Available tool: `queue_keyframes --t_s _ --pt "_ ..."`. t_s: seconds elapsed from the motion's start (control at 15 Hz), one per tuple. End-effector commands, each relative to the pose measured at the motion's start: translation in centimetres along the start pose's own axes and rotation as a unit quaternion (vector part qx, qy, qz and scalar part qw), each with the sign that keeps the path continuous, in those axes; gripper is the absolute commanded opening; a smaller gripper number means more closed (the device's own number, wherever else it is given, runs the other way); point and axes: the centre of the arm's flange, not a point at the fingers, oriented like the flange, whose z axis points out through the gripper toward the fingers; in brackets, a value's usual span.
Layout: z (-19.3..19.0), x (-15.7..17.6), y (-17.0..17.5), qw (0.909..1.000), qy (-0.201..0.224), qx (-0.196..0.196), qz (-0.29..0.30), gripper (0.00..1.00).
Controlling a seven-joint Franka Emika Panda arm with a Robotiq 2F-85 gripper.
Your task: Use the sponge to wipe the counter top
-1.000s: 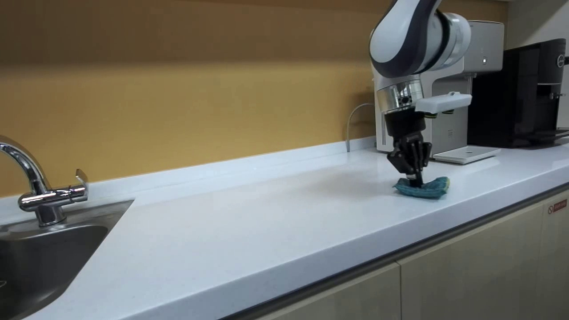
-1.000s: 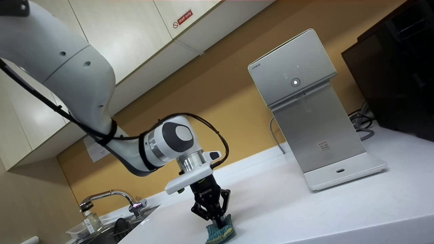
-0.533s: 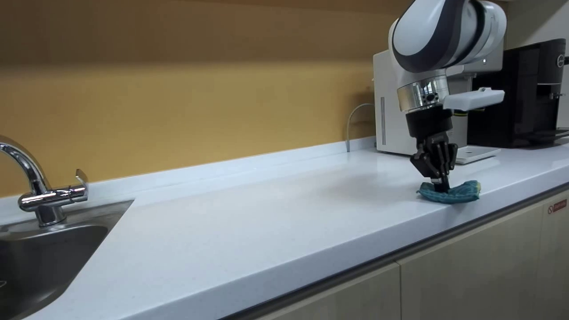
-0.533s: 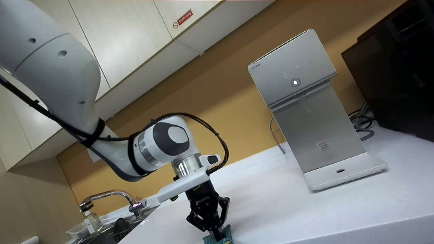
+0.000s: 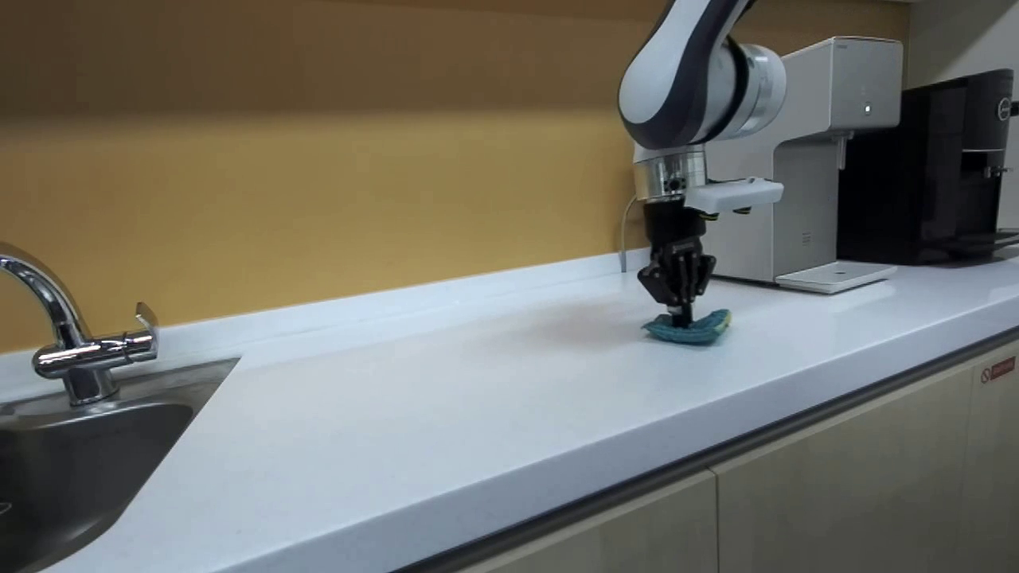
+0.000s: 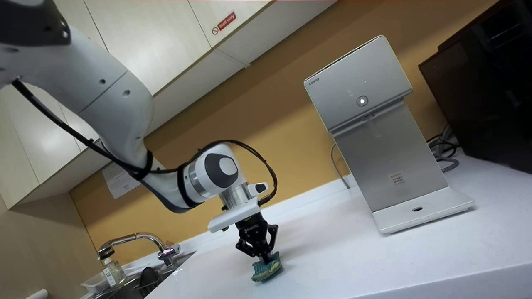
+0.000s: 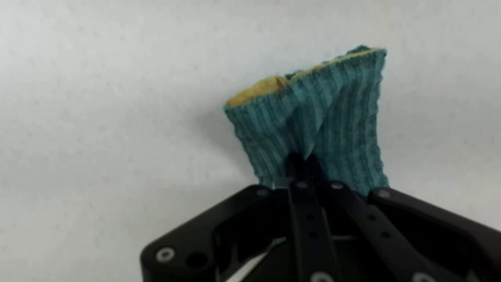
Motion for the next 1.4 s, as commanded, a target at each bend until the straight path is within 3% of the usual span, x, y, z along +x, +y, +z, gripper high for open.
queue_keyframes --t_s 0.0,0.27,0.6,0.87,1.33 --pt "1.3 7.7 0.6 0.9982 0.039 0.01 0.044 0.01" --pt "1.2 9.1 3.7 0.9937 0.073 0.003 0.086 0.01" --pt "1.2 4.8 9.5 0.9852 0.09 -0.022 0.144 0.01" --pt "1.6 -0.7 10.6 0.9872 0.058 -0.04 0.143 0.01" --pt "1.8 -11.9 8.8 0.9919 -0.044 -0.093 0.074 0.01"
